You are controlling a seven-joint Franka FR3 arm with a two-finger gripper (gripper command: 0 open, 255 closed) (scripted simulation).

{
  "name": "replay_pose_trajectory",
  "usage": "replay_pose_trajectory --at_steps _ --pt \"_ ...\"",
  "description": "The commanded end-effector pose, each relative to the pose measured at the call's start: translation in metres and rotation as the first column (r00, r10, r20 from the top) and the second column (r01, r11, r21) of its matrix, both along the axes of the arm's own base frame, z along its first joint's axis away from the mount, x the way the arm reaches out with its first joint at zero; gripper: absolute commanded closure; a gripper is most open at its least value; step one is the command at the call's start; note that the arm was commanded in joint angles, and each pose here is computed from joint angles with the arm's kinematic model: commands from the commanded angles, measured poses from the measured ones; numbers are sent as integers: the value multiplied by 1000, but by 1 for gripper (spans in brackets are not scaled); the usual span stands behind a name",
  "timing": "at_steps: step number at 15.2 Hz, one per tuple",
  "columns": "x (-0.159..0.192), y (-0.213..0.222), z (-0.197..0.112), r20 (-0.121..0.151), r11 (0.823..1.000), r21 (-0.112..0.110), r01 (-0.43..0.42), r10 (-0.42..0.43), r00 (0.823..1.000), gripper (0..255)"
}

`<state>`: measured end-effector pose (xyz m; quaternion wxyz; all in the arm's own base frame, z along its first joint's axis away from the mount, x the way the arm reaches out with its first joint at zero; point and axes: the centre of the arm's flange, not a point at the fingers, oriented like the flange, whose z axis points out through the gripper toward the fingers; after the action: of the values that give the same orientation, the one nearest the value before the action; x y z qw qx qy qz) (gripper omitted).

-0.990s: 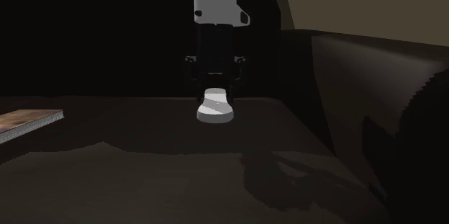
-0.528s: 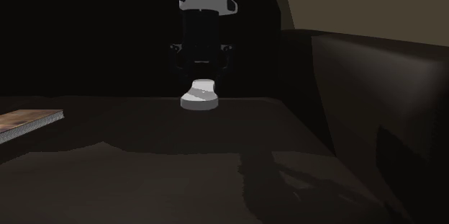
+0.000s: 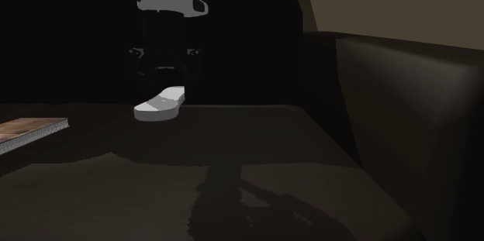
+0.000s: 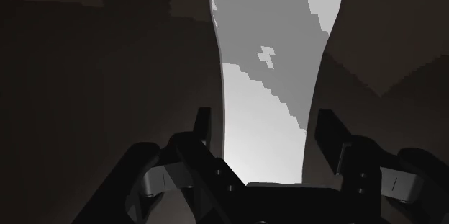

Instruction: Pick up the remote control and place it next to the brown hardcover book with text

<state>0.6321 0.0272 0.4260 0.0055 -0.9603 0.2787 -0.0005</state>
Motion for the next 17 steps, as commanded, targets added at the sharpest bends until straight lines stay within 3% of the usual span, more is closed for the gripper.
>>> replay_pose_trajectory --at_steps 1,17 --pt "16 23 0 0 1000 0 2 -2 1000 255" --pt "115 192 -4 0 1000 0 2 -2 1000 255"
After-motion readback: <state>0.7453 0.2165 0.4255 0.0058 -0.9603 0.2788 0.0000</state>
